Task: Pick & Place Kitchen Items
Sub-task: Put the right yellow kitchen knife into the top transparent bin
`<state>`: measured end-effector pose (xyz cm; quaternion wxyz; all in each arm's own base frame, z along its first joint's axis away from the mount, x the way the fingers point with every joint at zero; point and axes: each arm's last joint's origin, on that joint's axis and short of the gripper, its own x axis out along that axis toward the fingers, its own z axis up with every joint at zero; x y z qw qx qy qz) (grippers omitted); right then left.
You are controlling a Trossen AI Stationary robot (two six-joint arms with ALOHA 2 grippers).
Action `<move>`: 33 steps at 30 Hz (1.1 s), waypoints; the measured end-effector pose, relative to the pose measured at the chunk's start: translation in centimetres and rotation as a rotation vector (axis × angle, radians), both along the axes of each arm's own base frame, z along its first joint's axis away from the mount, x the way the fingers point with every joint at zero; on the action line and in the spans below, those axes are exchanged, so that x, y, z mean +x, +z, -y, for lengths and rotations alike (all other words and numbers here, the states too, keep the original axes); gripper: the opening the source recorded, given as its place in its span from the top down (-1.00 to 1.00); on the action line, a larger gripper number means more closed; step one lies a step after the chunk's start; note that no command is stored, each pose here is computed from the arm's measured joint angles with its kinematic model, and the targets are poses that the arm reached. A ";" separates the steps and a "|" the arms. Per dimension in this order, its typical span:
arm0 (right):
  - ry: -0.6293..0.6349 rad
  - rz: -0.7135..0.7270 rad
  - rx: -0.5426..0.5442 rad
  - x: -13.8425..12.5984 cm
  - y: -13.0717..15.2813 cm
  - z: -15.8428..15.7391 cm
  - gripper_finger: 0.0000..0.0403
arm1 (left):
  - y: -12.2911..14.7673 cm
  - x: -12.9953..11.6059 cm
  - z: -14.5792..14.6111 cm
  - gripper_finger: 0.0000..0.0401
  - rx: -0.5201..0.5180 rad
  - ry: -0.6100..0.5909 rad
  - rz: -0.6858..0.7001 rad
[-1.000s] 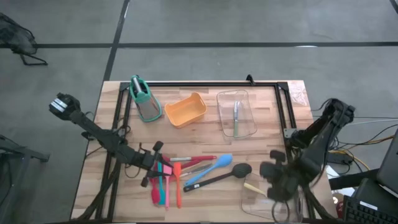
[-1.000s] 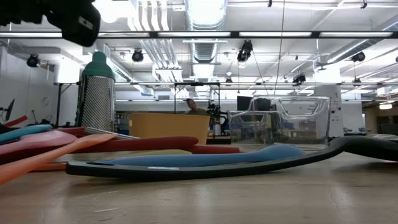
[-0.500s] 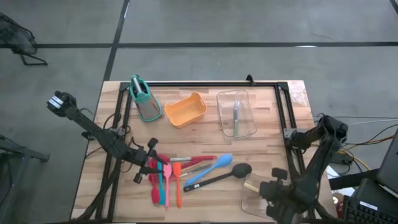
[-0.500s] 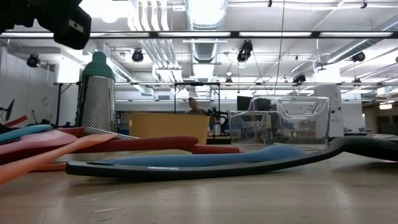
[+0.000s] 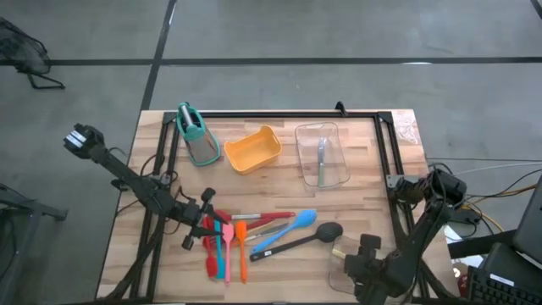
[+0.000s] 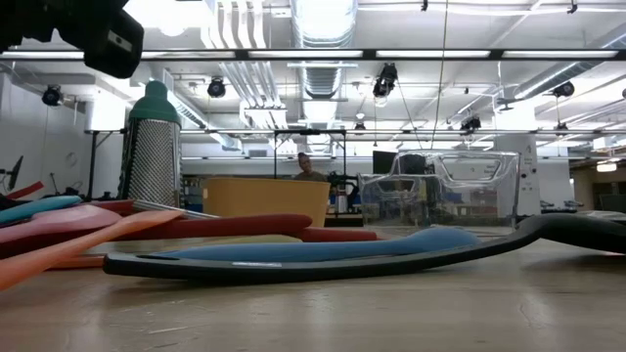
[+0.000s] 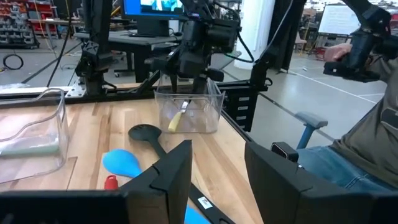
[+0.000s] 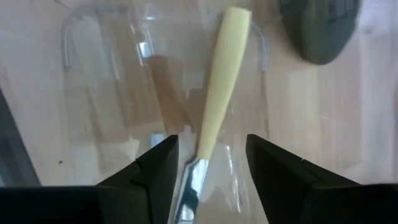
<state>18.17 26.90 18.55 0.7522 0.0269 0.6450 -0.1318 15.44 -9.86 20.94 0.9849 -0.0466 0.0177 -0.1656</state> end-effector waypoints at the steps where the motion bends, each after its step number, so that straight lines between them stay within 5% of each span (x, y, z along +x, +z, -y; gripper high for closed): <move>1: 0.009 -0.005 -0.007 0.1 -0.4 -0.1 0.07 | 0.0 0.0 0.0 0.22 -0.001 0.000 -0.003; 18: 0.067 0.009 -0.017 1.6 -2.1 -0.3 0.29 | -0.1 0.0 0.0 0.22 -0.010 0.001 -0.009; 33: 0.099 -0.009 0.038 2.4 0.4 -0.6 0.46 | -0.1 0.0 0.0 0.22 -0.006 0.001 -0.014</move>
